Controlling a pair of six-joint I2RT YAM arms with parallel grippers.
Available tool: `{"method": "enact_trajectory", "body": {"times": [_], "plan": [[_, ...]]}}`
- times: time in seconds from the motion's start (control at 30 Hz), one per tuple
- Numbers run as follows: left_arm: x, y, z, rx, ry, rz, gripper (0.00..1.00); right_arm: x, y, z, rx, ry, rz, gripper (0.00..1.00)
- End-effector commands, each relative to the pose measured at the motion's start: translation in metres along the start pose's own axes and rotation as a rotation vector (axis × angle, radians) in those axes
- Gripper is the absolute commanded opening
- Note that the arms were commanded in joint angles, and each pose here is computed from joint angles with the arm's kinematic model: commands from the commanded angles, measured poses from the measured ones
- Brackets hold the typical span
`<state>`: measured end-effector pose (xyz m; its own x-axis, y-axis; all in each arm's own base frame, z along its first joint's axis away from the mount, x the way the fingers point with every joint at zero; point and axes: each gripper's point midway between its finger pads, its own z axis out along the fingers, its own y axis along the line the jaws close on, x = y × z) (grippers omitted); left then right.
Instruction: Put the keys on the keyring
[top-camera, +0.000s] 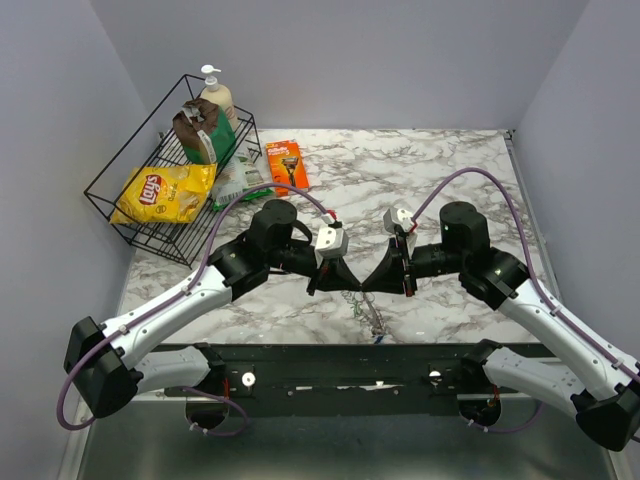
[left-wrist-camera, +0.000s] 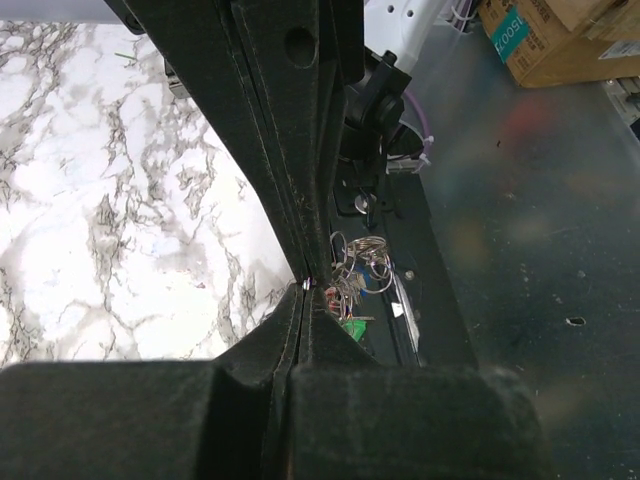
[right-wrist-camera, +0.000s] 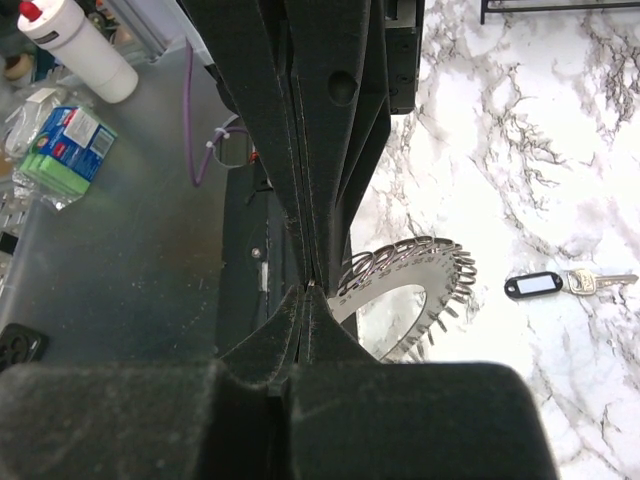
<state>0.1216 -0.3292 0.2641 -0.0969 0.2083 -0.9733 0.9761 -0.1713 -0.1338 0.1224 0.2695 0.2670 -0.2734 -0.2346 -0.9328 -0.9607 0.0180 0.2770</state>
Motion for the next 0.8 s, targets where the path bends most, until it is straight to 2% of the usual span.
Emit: {"method": "enact_trajectory", "body": {"times": [0.0,0.33,0.4,0.43,0.5,0.53,0.6,0.63,0.77], "plan": [[-0.003,0.005,0.002,-0.022,0.012,0.0,0.0,-0.02,0.013,-0.003,-0.042,-0.05,-0.067,0.01],[-0.009,0.006,-0.007,-0.084,0.0,0.03,0.0,-0.02,0.006,0.0,-0.017,-0.048,-0.052,0.02],[-0.009,0.006,-0.008,-0.094,-0.004,0.032,0.0,-0.022,0.002,-0.001,0.008,-0.053,-0.047,0.11],[-0.011,0.007,-0.009,-0.106,-0.008,0.035,0.0,-0.024,0.002,-0.001,0.016,-0.059,-0.051,0.19],[-0.011,0.008,-0.01,-0.115,-0.015,0.037,0.0,-0.026,-0.004,-0.002,0.058,-0.069,-0.062,0.27],[-0.011,0.007,-0.01,-0.115,-0.018,0.038,0.0,-0.029,-0.005,-0.003,0.072,-0.081,-0.044,0.34],[-0.01,0.008,-0.01,-0.122,-0.028,0.04,0.0,-0.034,-0.007,-0.008,0.119,-0.109,-0.059,0.41],[-0.01,0.008,-0.01,-0.123,-0.032,0.043,0.0,-0.036,-0.009,-0.01,0.141,-0.126,-0.066,0.51],[-0.01,0.008,-0.011,-0.13,-0.049,0.051,0.0,-0.045,-0.02,-0.023,0.271,-0.187,-0.092,0.73]]}}
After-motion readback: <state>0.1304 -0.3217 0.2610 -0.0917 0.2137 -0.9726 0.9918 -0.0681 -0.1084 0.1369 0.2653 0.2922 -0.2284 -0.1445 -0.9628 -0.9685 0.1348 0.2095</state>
